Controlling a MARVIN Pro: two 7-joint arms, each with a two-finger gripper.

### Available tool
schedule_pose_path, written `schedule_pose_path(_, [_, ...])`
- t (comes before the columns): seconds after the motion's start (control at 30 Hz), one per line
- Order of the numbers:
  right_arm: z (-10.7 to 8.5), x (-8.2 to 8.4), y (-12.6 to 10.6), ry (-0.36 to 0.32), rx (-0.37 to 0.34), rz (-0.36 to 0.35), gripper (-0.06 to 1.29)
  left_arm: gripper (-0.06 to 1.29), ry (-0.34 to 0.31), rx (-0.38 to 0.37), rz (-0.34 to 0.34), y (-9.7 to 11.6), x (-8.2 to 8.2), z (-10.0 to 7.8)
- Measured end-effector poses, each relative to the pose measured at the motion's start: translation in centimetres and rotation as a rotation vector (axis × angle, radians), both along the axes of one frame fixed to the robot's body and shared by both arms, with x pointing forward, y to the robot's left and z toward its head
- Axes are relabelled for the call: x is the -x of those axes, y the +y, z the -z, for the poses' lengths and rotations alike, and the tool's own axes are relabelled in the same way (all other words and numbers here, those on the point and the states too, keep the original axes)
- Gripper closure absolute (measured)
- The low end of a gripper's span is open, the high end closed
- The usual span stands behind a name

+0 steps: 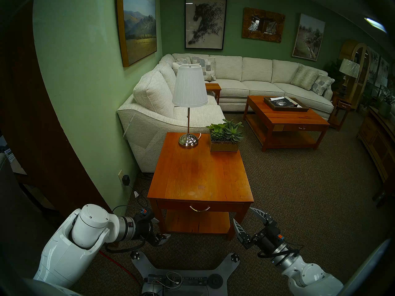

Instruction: Open the drawer, take out the contents and close the drawer

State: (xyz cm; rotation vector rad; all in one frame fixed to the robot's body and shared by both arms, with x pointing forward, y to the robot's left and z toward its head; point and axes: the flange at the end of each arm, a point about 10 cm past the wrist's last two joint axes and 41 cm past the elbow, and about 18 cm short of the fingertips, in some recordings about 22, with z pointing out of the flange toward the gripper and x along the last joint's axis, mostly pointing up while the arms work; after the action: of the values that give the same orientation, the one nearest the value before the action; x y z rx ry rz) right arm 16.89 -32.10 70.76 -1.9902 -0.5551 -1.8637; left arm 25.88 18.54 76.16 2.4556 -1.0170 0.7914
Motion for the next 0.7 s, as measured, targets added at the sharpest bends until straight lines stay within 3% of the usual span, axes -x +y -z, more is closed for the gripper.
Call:
schedule_pose_path(0.33, [0.1, 0.0, 0.0, 0.002, -0.001, 0.0, -0.01, 0.0, 0.019, -0.065, 0.017, -2.1, -0.3, 1.9])
schedule_pose_path(0.7, [0.1, 0.1, 0.0, 0.004, -0.001, 0.001, -0.01, 0.0, 0.006, -0.044, 0.073, -3.8, -2.2, 3.0])
